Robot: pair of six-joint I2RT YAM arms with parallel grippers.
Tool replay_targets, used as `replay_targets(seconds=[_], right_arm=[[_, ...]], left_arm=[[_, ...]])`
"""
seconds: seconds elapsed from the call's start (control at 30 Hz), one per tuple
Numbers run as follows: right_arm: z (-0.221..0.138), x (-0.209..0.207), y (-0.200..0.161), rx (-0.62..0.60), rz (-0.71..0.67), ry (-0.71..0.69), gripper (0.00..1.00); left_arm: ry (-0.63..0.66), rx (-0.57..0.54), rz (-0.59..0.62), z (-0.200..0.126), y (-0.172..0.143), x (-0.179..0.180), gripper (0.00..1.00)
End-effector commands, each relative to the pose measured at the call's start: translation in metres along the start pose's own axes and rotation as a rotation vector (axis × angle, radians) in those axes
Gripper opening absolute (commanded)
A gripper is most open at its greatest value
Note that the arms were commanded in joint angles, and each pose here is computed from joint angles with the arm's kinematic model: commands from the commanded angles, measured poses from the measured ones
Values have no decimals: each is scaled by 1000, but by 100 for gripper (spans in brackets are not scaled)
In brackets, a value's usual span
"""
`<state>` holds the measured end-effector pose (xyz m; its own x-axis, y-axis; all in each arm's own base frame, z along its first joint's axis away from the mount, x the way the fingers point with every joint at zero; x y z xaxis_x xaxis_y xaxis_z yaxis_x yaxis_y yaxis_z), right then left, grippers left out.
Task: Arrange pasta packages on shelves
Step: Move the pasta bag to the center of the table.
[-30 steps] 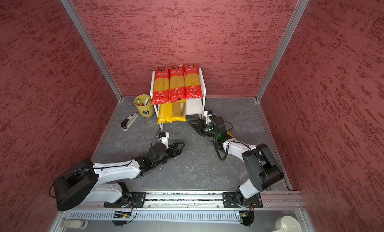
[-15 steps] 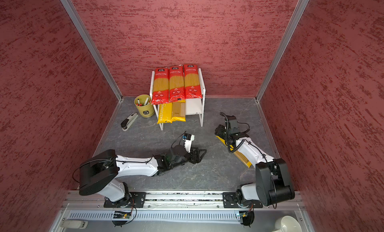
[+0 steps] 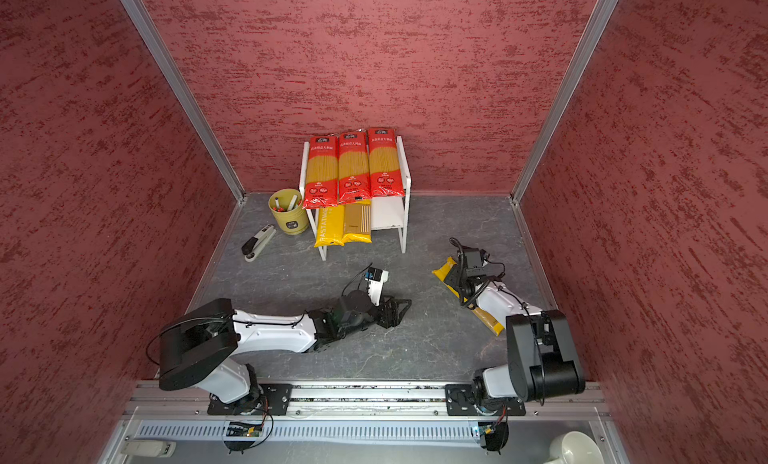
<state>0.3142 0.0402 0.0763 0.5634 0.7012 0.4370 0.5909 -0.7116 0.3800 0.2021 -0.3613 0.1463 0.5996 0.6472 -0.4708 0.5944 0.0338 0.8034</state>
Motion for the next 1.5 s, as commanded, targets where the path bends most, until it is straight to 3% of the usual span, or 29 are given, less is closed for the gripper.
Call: replay_targets(seconds=[0.0,0.2,0.4,0.6,0.8,0.9,1.13,1.33,1.47], right_arm=[[13,11,-66,228,58,86,64],[14,31,-101,305,70,153,64],[1,57,-107,365,41,252,65],[-23,56,-60,253,-34,247,67],[-28,21,-6,73,-67,73,72],[-15,1,-2,68,-50,-1,72],[4,-1,-68,281,-4,67,67],[-18,36,-133,403,-35,150,67],[-32,65,-150,448,-50,243,67]], left_arm=[[-1,-18,-11,4,3,1,72],[13,-20,-47,4,0,5,72],[40,-10,-75,3,-4,14,71],[31,-3,-84,5,-5,15,71],[48,-18,-84,3,-4,16,70],[58,-23,-81,2,-4,18,71],[85,7,-146,2,-12,30,70],[162,5,-250,-11,-16,59,68],[223,41,-277,-21,-20,80,67]])
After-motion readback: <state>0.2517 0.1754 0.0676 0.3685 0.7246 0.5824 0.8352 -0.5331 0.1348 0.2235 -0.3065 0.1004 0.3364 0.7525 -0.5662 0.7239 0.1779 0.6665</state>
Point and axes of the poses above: each gripper's point midway between its finger pads, its own z axis out along the fingers, its own x axis along the line the jaws close on, y = z × x, the point moved 4 cm from there along -z, back along the fingers, and after that the axes turned 8 degrees about z, right-handed, at the moved point
